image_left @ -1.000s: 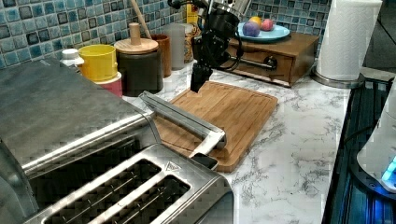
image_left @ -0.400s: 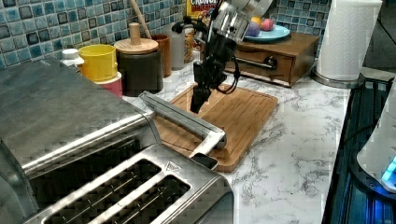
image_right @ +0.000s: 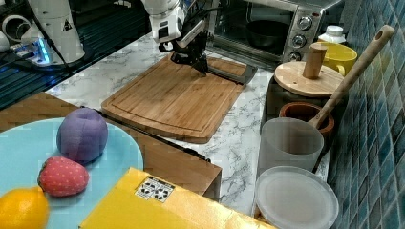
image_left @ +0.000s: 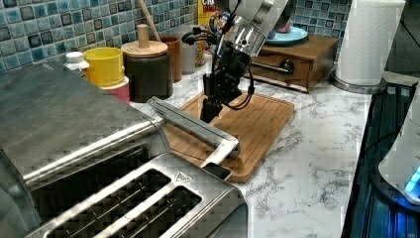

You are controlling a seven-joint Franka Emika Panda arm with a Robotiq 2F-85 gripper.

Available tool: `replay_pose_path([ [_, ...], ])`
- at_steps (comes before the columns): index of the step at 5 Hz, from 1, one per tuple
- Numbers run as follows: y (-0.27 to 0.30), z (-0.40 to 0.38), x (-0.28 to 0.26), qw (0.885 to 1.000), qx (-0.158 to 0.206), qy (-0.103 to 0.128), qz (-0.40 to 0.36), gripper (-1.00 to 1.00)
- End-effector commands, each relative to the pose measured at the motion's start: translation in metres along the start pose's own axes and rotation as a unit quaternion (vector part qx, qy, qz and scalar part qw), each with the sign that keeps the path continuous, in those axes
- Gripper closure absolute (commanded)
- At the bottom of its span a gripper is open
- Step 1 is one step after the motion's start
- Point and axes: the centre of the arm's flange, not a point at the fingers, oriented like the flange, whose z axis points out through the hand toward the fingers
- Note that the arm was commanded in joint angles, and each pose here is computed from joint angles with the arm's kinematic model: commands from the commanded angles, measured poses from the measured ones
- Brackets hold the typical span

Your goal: Close the oven.

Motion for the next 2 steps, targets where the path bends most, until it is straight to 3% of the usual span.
replay_pose_path([
  [1,-0.095,-0.036,0.043,0.992,0.058,-0.025,-0.108,1.0],
  [2,-0.113,-0.008,0.031,0.99,0.026,-0.058,-0.122,1.0],
])
